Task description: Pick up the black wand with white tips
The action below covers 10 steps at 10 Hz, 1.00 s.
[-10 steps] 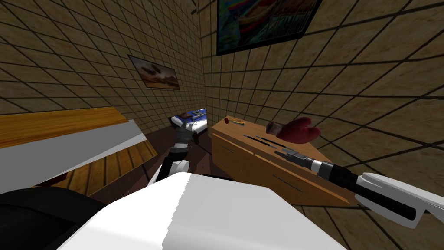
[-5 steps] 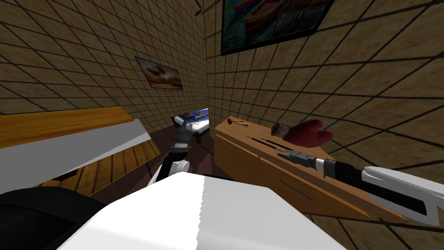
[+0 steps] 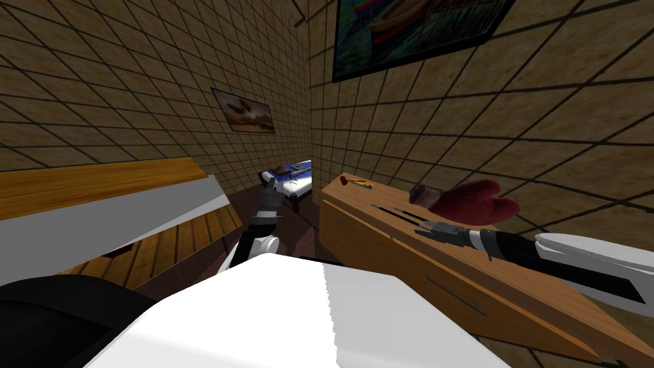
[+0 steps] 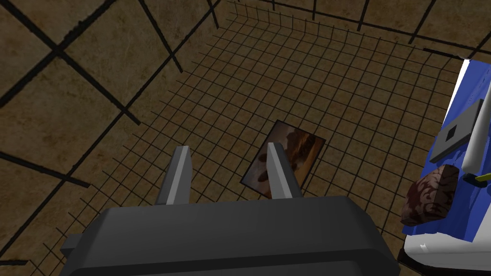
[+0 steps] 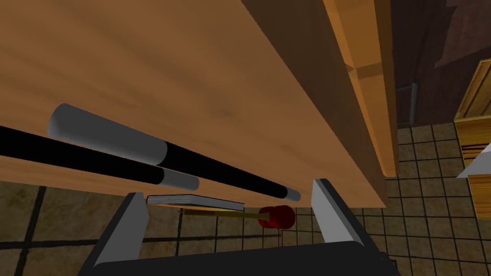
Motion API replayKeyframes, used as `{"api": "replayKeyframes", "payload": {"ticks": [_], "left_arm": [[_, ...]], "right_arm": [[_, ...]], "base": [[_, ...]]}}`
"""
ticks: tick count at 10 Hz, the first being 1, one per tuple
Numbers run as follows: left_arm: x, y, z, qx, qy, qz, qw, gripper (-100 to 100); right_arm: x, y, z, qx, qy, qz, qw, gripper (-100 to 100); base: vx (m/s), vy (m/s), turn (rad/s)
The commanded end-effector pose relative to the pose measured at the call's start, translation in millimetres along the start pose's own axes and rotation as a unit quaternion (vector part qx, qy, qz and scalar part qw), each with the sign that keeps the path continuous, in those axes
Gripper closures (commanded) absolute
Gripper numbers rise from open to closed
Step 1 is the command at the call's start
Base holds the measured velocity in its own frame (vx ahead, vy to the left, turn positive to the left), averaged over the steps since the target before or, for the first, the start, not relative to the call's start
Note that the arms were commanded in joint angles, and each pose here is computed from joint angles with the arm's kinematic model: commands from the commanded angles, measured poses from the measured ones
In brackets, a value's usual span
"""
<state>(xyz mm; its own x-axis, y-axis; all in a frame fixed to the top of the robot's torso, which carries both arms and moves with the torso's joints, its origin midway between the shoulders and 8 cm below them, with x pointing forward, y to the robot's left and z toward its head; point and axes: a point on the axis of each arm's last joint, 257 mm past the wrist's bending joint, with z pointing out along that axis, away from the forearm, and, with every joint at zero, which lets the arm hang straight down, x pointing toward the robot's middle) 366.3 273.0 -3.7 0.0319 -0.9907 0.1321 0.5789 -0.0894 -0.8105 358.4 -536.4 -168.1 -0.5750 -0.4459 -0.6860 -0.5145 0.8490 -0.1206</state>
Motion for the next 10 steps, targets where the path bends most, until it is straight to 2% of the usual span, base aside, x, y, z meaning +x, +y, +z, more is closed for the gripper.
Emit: {"api": "replayKeyframes", "payload": {"ticks": [1, 2, 3, 4, 5, 6, 7, 8, 9, 10], "left_arm": [[0.0, 0, 0.0, 0.000, 0.000, 0.000, 1.0000, 0], [0.0, 0, 0.0, 0.000, 0.000, 0.000, 1.0000, 0], [0.0, 0, 0.0, 0.000, 0.000, 0.000, 1.0000, 0], [0.0, 0, 0.0, 0.000, 0.000, 0.000, 1.0000, 0], [0.0, 0, 0.0, 0.000, 0.000, 0.000, 1.0000, 0], [0.0, 0, 0.0, 0.000, 0.000, 0.000, 1.0000, 0], [0.0, 0, 0.0, 0.000, 0.000, 0.000, 1.0000, 0], [0.0, 0, 0.0, 0.000, 0.000, 0.000, 1.0000, 0], [0.0, 0, 0.0, 0.000, 0.000, 0.000, 1.0000, 0], [0.0, 0, 0.0, 0.000, 0.000, 0.000, 1.0000, 0]], "right_arm": [[15, -8, -6.0, -0.002, 0.038, -0.020, 0.9991, -100], [9, -9, -5.1, -0.004, 0.044, -0.032, 0.9985, -100], [22, -14, -10.8, -0.007, 0.075, -0.046, 0.9961, -100], [18, -15, -10.1, -0.008, 0.079, -0.053, 0.9954, -100], [30, -20, -16.1, -0.012, 0.110, -0.068, 0.9915, -100], [28, -21, -15.6, -0.013, 0.112, -0.074, 0.9908, -100], [37, -26, -21.4, -0.019, 0.145, -0.092, 0.9850, -100], [37, -26, -21.4, -0.019, 0.145, -0.092, 0.9850, -100], [47, -30, -27.9, -0.024, 0.173, -0.105, 0.9789, -100], [44, -31, -27.4, -0.024, 0.174, -0.109, 0.9785, -100]], "base": [[0.038, 0.083, 0.124], [0.035, 0.045, 0.069], [0.041, 0.027, 0.108], [0.022, 0.014, 0.064], [0.038, 0.090, 0.081], [0.066, 0.105, 0.039], [0.059, 0.088, 0.093], [0.027, 0.055, 0.058], [0.032, 0.033, 0.104], [0.026, 0.015, 0.064]]}}
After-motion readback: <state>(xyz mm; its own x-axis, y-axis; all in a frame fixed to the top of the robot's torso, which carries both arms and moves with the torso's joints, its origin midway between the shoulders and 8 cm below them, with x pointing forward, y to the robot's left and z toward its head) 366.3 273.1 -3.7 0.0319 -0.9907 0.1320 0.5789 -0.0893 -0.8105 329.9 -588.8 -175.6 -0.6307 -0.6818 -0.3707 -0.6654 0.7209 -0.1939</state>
